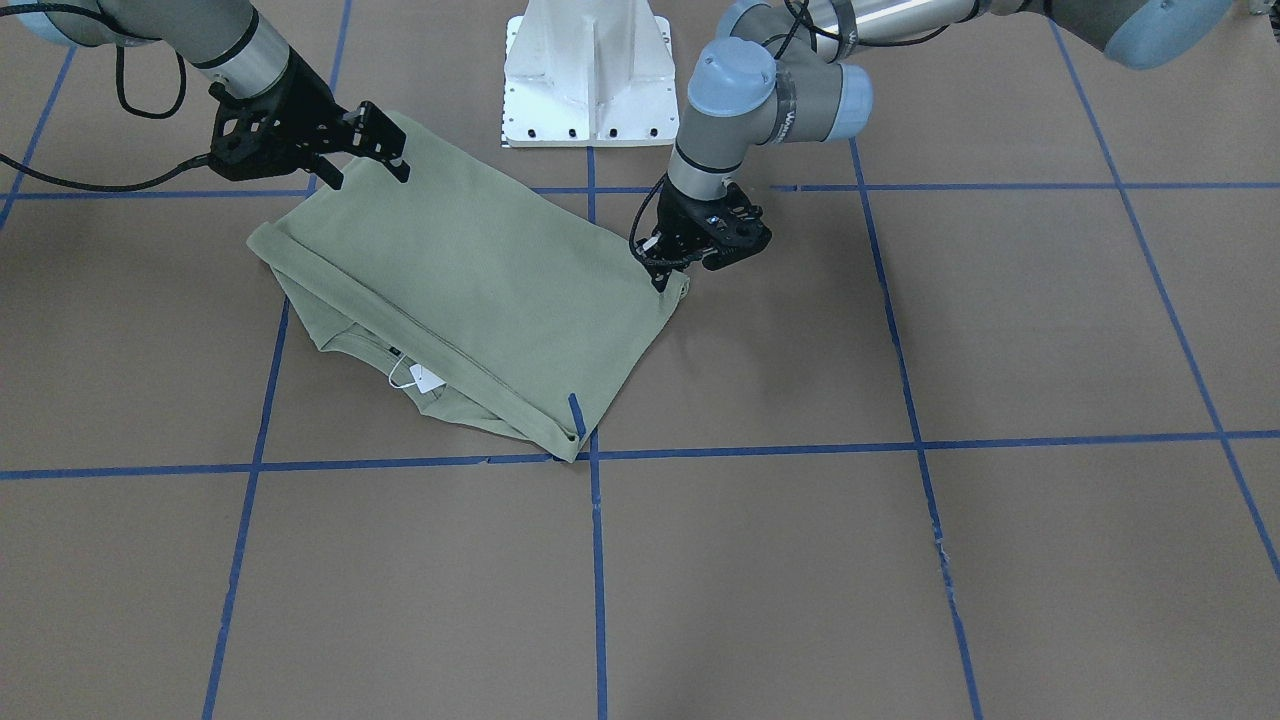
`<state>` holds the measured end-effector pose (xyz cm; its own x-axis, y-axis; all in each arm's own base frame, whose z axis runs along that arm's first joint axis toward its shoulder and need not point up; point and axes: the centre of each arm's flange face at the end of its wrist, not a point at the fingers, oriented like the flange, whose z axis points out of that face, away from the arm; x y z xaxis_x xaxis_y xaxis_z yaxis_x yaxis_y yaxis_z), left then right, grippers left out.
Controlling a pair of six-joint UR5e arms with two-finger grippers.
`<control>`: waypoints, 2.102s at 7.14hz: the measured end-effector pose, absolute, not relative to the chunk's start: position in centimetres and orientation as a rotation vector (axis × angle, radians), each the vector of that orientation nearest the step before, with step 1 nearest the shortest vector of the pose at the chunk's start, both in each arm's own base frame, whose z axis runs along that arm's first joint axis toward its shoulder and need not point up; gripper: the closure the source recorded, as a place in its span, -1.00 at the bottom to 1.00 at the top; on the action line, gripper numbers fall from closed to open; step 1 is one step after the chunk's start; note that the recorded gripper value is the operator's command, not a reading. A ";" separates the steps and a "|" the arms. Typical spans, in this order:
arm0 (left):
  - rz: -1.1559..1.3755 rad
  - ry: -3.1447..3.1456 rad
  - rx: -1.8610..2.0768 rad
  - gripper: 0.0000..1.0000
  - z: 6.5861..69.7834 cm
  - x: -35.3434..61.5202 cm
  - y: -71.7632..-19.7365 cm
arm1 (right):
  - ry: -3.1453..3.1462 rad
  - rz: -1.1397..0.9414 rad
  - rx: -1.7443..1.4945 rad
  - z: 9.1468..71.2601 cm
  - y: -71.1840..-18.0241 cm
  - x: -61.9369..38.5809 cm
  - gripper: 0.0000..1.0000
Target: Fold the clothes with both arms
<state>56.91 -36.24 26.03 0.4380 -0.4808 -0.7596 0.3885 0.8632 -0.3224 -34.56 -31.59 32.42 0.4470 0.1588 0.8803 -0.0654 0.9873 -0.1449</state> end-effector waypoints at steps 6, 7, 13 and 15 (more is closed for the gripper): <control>-0.556 0.961 0.080 1.00 29.6 54.1 -49.8 | -1.106 0.156 -0.052 31.7 -32.5 -35.4 -1.00; -0.538 0.963 0.129 1.00 29.6 54.1 -53.3 | -1.106 0.161 -0.042 31.6 -32.8 -35.7 -1.00; -0.449 1.008 0.375 1.00 23.8 56.1 -66.2 | -1.109 0.168 -0.020 31.0 -33.8 -37.1 -1.00; -0.455 1.020 0.410 -0.98 23.5 57.0 -67.3 | -1.109 0.169 -0.017 31.0 -33.8 -37.1 -1.00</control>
<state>57.02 -67.30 23.47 0.4467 -0.1694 -0.8785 0.5406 0.8335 0.1142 -37.10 -33.76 30.97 0.4340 0.1440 0.8893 -0.1268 0.9871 -0.0979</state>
